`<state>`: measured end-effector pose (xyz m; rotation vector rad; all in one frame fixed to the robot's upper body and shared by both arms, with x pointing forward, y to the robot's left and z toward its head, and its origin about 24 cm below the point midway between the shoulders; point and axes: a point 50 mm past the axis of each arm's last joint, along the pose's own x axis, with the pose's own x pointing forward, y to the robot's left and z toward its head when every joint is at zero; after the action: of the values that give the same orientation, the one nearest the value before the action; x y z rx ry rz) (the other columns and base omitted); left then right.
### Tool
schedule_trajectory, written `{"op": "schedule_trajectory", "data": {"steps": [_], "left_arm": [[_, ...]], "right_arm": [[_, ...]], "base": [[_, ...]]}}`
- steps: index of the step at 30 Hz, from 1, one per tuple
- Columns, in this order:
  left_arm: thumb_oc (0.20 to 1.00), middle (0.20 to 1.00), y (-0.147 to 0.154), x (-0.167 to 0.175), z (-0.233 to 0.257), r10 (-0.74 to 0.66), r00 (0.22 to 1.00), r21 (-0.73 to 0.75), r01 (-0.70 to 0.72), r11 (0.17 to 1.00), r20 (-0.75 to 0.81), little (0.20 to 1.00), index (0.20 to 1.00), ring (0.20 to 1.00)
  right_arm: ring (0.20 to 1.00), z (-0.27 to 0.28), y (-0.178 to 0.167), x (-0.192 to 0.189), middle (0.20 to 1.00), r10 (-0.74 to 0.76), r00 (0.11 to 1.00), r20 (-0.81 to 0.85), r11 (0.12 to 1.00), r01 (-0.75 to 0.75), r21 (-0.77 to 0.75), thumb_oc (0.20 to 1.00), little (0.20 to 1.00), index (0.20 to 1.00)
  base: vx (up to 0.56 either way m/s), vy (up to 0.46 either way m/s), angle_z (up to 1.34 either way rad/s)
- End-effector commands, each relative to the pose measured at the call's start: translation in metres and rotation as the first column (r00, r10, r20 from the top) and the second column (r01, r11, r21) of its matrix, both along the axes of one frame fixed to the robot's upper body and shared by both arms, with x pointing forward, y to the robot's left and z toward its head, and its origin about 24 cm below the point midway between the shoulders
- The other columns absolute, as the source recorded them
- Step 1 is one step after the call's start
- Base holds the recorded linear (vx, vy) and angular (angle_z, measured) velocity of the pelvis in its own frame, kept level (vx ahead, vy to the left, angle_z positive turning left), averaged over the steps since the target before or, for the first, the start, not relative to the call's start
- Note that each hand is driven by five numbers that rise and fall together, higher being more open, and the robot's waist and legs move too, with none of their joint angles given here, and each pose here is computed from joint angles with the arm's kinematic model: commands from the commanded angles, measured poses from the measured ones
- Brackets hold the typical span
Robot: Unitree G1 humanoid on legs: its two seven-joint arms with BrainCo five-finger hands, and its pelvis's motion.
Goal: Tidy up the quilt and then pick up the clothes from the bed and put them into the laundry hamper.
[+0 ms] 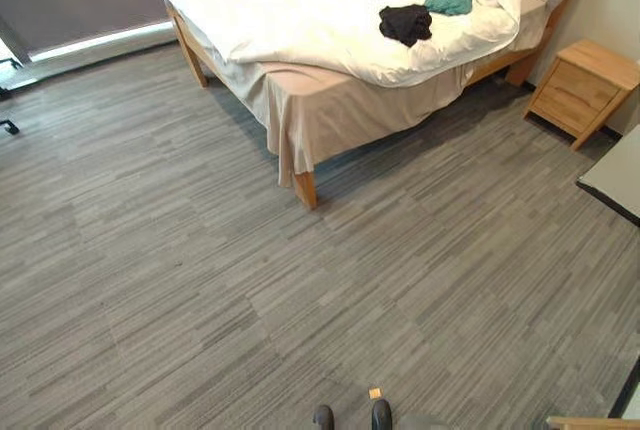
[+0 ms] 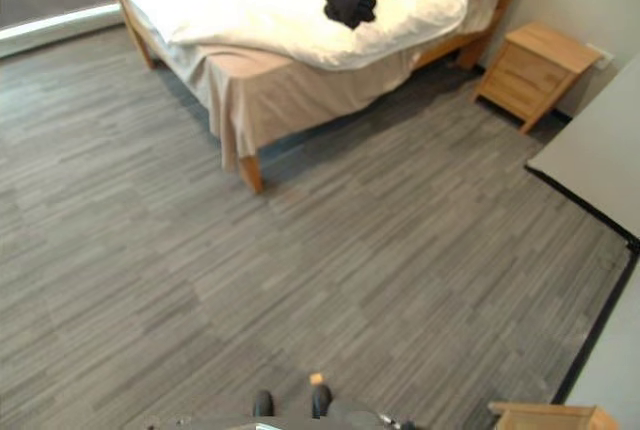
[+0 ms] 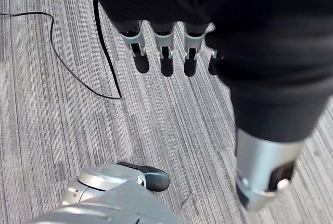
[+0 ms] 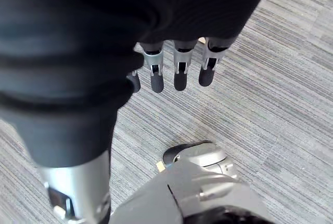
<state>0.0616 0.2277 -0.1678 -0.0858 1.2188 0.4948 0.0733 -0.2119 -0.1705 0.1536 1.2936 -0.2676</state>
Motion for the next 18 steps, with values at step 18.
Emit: {"op": "schedule_trajectory", "data": {"steps": [18], "left_arm": [[1.0,1.0,-0.002,-0.049,-0.006,-0.086,0.973,0.011,0.091,0.996,-0.212,1.0,1.0,1.0]], "right_arm": [[1.0,-0.005,-0.004,-0.059,1.0,0.023,0.976,-0.214,1.0,-0.018,0.026,1.0,1.0,1.0]], "base": [[0.46,-0.089,0.19]]}}
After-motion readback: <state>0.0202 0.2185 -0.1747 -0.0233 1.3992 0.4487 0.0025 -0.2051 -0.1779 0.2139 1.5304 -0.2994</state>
